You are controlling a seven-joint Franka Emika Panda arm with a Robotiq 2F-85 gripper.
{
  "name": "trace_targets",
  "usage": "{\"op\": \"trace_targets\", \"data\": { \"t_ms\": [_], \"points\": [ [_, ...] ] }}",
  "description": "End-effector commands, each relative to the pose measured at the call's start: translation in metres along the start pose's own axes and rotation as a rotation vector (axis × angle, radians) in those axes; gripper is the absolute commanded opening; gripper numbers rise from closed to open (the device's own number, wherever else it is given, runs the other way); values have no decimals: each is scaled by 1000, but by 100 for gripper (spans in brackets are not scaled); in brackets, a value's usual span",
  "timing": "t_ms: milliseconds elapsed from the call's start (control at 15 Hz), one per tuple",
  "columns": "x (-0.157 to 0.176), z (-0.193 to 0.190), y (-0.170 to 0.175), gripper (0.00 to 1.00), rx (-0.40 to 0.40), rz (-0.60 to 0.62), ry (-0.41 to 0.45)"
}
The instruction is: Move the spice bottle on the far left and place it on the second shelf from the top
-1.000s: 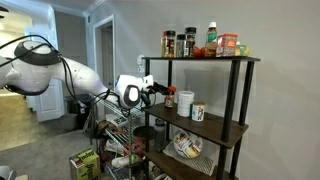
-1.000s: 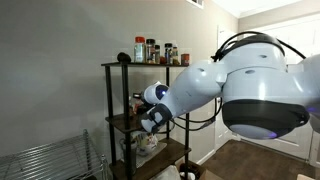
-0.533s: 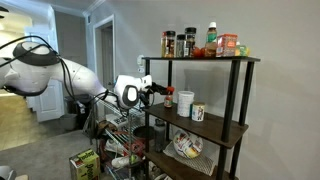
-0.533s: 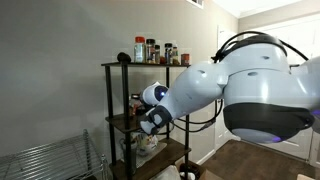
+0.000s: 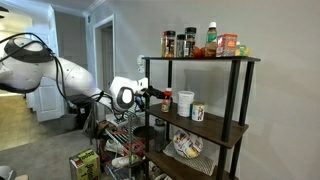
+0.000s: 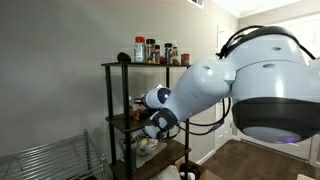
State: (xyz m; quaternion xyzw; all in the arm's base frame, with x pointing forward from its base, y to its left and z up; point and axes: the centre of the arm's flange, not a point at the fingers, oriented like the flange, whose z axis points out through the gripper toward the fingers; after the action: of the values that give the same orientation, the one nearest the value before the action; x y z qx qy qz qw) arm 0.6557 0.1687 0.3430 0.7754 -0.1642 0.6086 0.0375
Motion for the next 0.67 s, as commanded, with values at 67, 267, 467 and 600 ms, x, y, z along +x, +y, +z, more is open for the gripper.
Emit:
{"op": "trace_targets", "data": {
  "t_ms": [67, 267, 467, 600],
  "points": [
    [-2, -27, 55, 31, -13, -4, -21],
    [-1, -29, 57, 31, -20, -3, -17],
    [2, -29, 56, 31, -20, 3, 0],
    [4, -27, 53, 31, -16, 8, 4]
  ]
}}
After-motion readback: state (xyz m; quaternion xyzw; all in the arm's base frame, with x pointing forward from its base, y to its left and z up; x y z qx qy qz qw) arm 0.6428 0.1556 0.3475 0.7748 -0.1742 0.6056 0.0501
